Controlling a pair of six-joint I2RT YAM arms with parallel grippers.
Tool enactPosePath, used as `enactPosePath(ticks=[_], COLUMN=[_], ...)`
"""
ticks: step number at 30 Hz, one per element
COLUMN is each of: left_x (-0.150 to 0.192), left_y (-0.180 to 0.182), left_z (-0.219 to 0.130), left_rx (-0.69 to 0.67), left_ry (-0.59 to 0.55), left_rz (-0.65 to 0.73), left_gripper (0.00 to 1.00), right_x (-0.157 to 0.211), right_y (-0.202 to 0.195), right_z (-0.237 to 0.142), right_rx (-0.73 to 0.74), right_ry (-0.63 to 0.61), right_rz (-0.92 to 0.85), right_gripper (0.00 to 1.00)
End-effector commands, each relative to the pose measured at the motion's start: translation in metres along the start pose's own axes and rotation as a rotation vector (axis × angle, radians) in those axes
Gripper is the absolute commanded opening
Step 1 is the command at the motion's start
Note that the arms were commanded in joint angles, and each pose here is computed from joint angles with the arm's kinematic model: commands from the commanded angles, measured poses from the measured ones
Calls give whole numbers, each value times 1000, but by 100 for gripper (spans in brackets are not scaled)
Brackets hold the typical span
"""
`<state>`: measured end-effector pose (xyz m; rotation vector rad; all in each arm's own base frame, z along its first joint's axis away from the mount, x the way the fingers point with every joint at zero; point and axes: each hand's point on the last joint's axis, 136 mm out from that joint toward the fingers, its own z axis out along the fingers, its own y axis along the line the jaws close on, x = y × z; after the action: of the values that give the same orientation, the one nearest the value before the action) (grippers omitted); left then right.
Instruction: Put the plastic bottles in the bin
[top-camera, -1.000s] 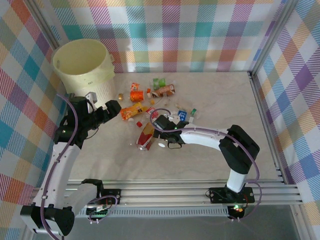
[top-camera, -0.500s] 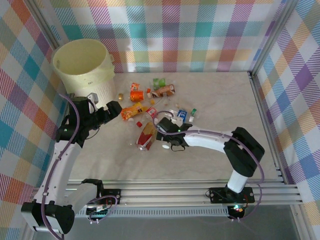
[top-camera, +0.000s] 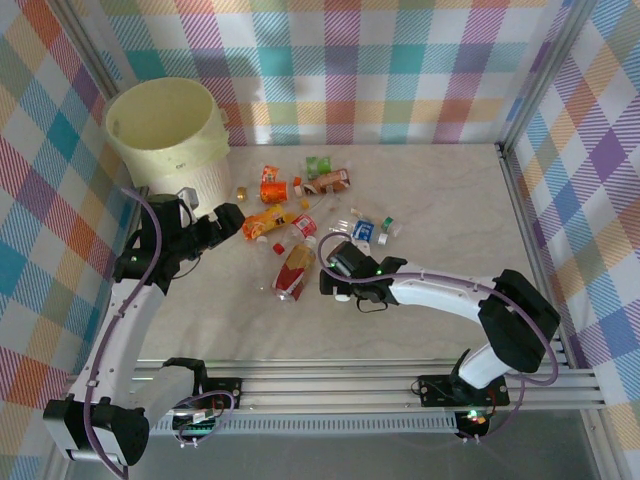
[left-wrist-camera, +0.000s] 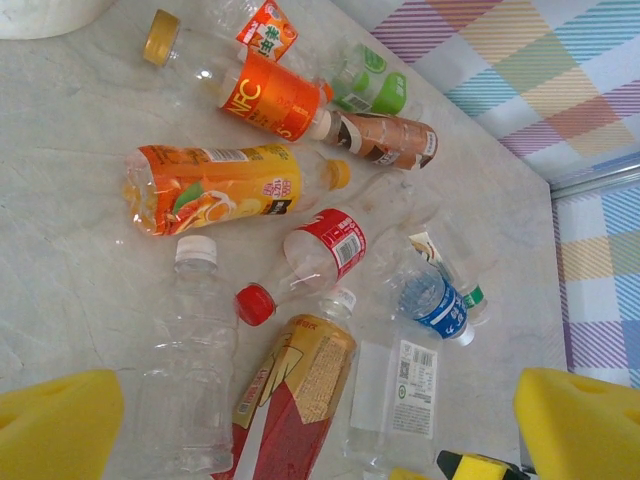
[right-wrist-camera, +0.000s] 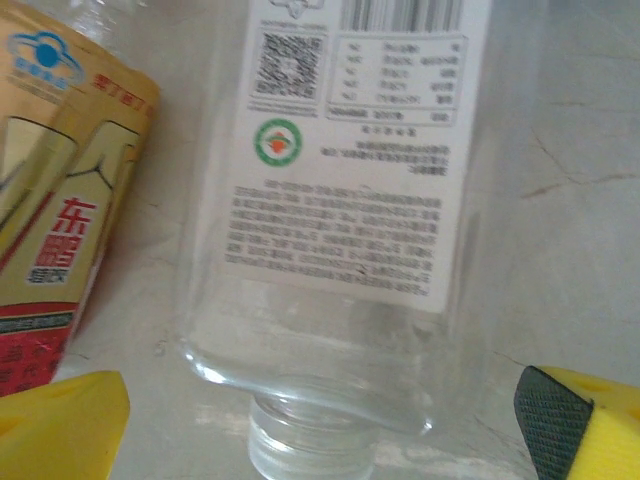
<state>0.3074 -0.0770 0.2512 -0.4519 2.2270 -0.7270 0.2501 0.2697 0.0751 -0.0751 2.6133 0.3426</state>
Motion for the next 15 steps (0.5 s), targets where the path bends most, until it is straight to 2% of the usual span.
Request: enactPosePath(ticks=[1, 4, 8, 12, 15], left_x=[1, 2, 3, 6, 6], left_y=[-2, 0, 1, 2, 2], left_z=[1, 2, 3, 7, 7], left_rx=[9, 2, -1, 4, 7], left_ry=[-1, 1, 5, 18, 15], left_rz=[-4, -7, -9, -22, -27], left_gripper=[100, 100, 100, 100, 100], right_x=[-11, -11, -9, -5, -3], right_y=[1, -8, -2, -15, -17], right_z=[4, 12, 20, 26, 32], right_rx=[34, 117, 113, 201, 200], right_ry=[-24, -13, 18, 23, 14], right_rz=[26, 45, 50, 94, 122], right_gripper=[100, 100, 100, 100, 100])
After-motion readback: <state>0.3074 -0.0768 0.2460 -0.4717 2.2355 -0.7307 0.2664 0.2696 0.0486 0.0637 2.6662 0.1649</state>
